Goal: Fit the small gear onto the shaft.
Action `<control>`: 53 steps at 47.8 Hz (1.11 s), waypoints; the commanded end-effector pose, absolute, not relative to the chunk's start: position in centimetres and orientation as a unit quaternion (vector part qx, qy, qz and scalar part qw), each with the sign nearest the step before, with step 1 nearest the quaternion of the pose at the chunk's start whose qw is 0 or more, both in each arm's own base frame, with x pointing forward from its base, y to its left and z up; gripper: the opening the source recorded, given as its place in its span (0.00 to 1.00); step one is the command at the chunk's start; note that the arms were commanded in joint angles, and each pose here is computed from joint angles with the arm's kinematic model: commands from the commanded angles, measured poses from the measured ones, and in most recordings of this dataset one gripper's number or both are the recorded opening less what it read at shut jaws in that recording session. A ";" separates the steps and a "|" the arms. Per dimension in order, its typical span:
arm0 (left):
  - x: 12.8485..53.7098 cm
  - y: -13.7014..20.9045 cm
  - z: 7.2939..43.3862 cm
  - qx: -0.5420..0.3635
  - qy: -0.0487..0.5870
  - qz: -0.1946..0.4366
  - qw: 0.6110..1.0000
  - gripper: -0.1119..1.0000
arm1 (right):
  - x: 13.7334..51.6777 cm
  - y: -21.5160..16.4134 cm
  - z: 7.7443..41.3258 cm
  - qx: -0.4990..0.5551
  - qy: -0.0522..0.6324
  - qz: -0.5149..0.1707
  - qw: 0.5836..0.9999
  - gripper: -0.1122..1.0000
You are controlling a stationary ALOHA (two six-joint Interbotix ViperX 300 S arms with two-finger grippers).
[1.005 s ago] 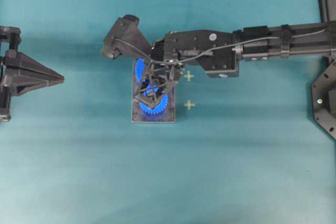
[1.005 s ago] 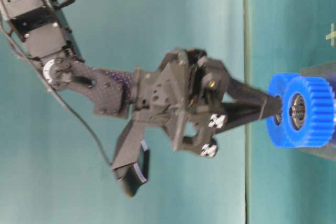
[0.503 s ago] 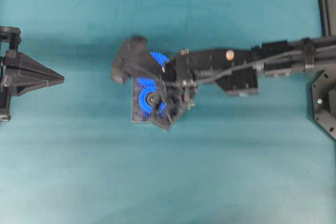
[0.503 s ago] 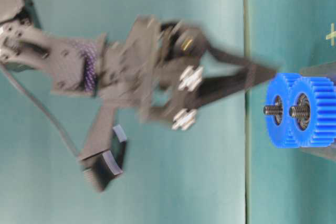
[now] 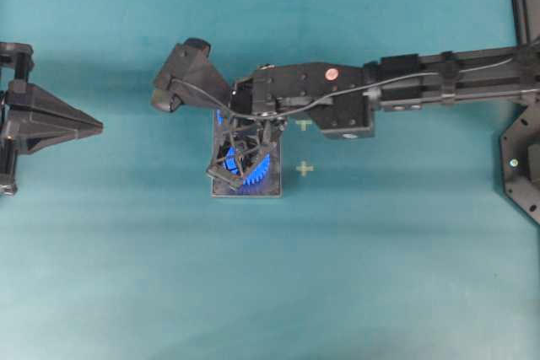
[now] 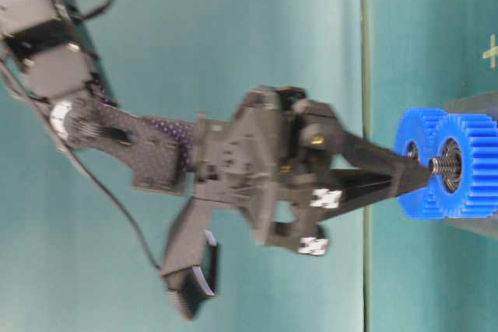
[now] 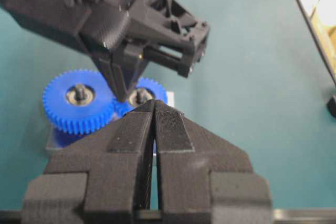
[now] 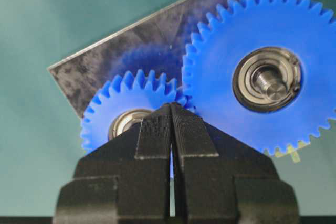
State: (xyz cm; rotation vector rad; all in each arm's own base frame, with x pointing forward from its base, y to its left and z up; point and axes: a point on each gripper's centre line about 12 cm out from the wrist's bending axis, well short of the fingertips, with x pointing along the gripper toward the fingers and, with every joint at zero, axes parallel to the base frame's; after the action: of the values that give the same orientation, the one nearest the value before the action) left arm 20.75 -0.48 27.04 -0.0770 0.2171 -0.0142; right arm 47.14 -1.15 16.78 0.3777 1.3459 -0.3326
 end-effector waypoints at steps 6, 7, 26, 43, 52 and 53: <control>21.0 -0.5 28.0 -0.039 0.094 -0.008 0.995 0.10 | 45.6 -0.6 17.9 0.175 0.621 -0.150 0.749 0.10; 21.0 -0.5 28.0 -0.039 0.093 -0.008 0.995 0.10 | 45.3 -0.4 17.9 0.176 0.623 -0.150 0.748 0.10; 20.9 -0.5 27.9 -0.039 0.095 -0.008 0.995 0.10 | 43.3 2.6 19.6 0.191 0.623 -0.135 0.746 0.10; 21.0 -0.5 28.0 -0.039 0.094 -0.008 0.995 0.10 | 45.7 -1.6 19.9 0.197 0.576 -0.157 0.778 0.10; 21.0 -0.5 27.9 -0.039 0.095 -0.008 0.995 0.10 | 45.7 -1.8 18.8 0.192 0.586 -0.155 0.772 0.10; 21.0 -0.5 28.0 -0.039 0.094 -0.008 0.995 0.10 | 45.7 -1.7 18.7 0.192 0.587 -0.155 0.771 0.10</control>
State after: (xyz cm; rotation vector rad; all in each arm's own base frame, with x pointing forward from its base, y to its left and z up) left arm 20.71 -0.48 27.12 -0.0770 0.2125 -0.0144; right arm 45.35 -1.87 17.59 0.4233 1.3046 -0.3544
